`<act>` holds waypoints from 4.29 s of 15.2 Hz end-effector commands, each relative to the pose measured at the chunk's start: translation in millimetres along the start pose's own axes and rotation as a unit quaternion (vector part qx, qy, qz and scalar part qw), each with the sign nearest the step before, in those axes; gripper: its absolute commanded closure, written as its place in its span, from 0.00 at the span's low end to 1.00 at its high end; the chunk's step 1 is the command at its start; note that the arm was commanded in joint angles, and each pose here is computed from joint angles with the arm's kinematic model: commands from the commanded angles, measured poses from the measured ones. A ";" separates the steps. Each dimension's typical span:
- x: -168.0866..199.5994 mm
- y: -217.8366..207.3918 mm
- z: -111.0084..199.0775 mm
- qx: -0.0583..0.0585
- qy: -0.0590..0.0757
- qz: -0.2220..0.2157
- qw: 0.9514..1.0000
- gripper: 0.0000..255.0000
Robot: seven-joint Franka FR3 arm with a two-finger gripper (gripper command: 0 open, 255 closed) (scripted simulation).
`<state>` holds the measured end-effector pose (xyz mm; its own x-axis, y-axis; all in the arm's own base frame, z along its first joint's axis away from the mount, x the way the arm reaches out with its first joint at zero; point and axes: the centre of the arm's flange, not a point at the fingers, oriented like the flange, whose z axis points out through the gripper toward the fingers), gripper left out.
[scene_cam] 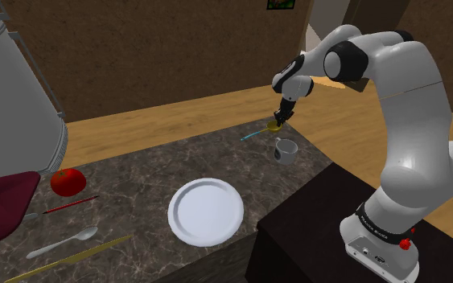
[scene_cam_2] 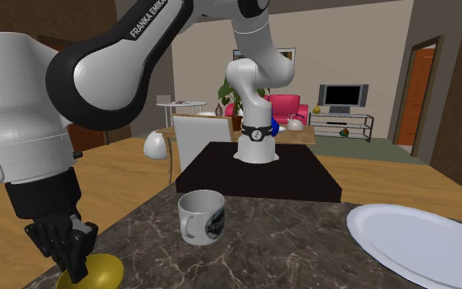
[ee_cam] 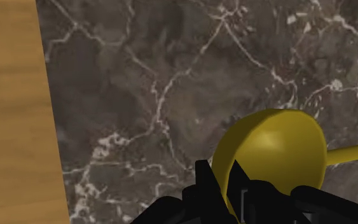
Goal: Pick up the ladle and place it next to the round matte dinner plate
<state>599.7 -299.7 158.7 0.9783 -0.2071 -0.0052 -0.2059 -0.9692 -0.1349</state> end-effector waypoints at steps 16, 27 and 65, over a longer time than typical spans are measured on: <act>-0.4 -9.4 -67.6 0.000 0.000 0.000 1.000 1.00; -0.8 -17.0 -123.2 0.000 0.000 0.000 1.000 1.00; 10.4 -514.1 -57.6 0.000 0.000 0.000 1.000 1.00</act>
<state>711.9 174.4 285.3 0.9786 -0.2057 -0.0055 -0.2046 -0.9695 -0.1350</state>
